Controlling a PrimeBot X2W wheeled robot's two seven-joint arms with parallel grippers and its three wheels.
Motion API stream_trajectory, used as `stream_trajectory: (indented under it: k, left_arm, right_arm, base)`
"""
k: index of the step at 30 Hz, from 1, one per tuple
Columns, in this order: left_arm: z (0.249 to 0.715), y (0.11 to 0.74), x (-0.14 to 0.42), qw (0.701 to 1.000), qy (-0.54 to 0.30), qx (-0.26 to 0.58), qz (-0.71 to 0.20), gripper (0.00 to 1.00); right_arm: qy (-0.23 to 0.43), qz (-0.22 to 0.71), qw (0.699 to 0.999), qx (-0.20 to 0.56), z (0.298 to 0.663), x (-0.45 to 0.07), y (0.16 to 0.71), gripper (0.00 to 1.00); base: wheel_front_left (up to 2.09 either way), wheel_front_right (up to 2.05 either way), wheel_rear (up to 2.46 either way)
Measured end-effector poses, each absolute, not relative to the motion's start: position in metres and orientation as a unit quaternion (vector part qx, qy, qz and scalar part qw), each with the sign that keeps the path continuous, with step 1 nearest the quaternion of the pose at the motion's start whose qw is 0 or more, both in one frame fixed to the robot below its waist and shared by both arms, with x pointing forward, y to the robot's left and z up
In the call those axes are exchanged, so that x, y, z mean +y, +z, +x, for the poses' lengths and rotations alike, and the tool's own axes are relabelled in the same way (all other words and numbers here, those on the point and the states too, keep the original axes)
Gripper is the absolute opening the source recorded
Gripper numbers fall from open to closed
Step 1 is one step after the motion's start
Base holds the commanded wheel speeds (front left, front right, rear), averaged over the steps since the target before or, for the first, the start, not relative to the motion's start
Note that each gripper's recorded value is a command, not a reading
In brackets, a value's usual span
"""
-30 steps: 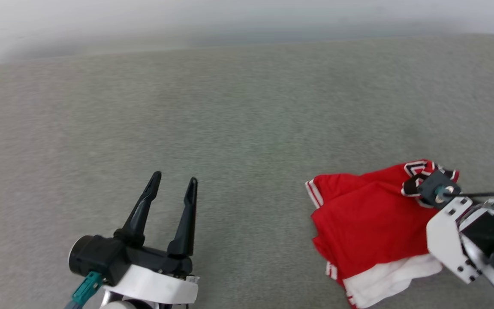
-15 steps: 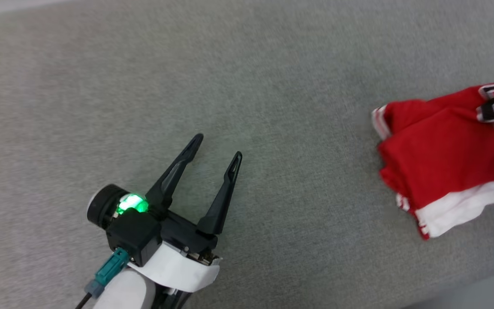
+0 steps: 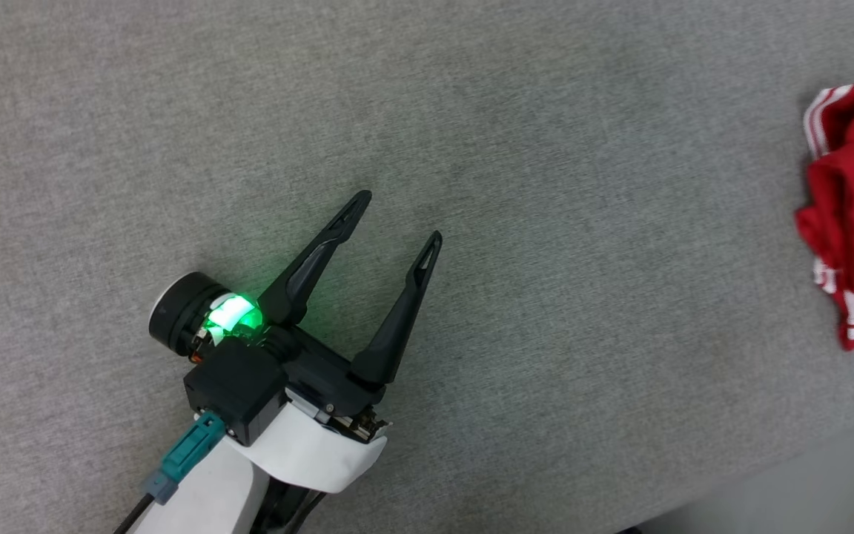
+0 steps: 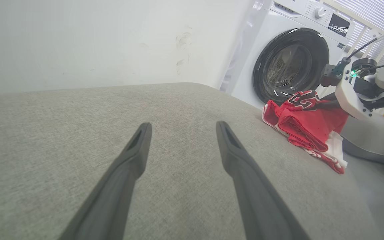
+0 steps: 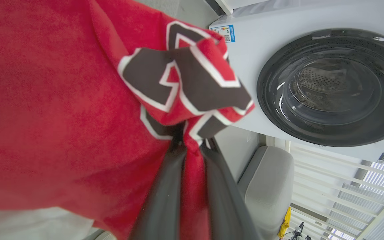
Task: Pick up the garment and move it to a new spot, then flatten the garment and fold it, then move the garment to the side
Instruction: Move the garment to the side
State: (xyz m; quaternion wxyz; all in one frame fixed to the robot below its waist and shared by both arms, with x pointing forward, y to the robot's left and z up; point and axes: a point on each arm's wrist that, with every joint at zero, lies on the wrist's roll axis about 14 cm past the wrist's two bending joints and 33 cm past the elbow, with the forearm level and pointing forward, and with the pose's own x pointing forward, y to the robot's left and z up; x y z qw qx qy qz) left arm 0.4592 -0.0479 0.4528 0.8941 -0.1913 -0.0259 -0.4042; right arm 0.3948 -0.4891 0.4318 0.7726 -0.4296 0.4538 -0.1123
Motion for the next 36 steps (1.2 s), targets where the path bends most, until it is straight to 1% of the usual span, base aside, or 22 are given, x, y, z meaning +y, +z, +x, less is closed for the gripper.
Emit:
stream_trajectory:
  k: [4,6,9,12,13,14,17,21,25,31,33,36]
  left_arm:
    - [0.464,0.447,-0.041,0.898,-0.397,-0.023,-0.188,1.00]
    - [0.466,0.444,-0.037,0.901,-0.392,-0.022,-0.186,1.00]
    - [0.468,0.442,-0.032,0.904,-0.386,-0.021,-0.182,1.00]
    - [0.469,0.443,-0.029,0.907,-0.381,-0.023,-0.180,1.00]
    - [0.469,0.444,-0.028,0.907,-0.380,-0.024,-0.180,1.00]
    - [0.469,0.446,-0.028,0.907,-0.380,-0.026,-0.179,1.00]
    - [0.471,0.455,-0.027,0.909,-0.376,-0.035,-0.178,1.00]
    - [0.473,0.474,-0.020,0.915,-0.358,-0.053,-0.179,1.00]
    - [0.475,0.492,0.000,0.929,-0.322,-0.069,-0.172,1.00]
    - [0.470,0.524,0.043,0.951,-0.254,-0.100,-0.147,1.00]
    - [0.467,0.534,0.061,0.958,-0.226,-0.112,-0.135,1.00]
    - [0.459,0.548,0.089,0.968,-0.182,-0.128,-0.116,1.00]
  right_arm:
    - [-0.137,-0.430,0.775,0.442,0.403,-0.505,0.435,0.00]
    - [-0.139,-0.434,0.774,0.440,0.406,-0.509,0.433,0.00]
    - [-0.146,-0.432,0.770,0.446,0.406,-0.514,0.427,0.00]
    - [-0.152,-0.421,0.774,0.448,0.405,-0.515,0.422,0.00]
    - [-0.155,-0.419,0.777,0.443,0.406,-0.514,0.423,0.89]
    - [-0.159,-0.418,0.781,0.436,0.408,-0.514,0.426,1.00]
    - [-0.163,-0.427,0.782,0.423,0.412,-0.513,0.435,1.00]
    - [-0.161,-0.425,0.804,0.384,0.425,-0.500,0.453,1.00]
    - [-0.162,-0.407,0.846,0.305,0.447,-0.479,0.491,1.00]
    - [-0.136,-0.359,0.910,0.155,0.468,-0.422,0.551,1.00]
    - [-0.125,-0.319,0.934,0.101,0.470,-0.397,0.568,1.00]
    - [-0.106,-0.260,0.959,0.022,0.469,-0.359,0.594,1.00]
  base:
    - [0.00,0.00,0.00]
    - [0.00,0.00,0.00]
    - [0.00,0.00,0.00]
    - [0.00,0.00,0.00]
    - [0.00,0.00,0.00]
    - [0.00,0.00,0.00]
    - [0.00,0.00,0.00]
    - [0.00,0.00,0.00]
    - [0.00,0.00,0.00]
    - [0.00,0.00,0.00]
    - [0.00,0.00,0.00]
    - [0.00,0.00,0.00]
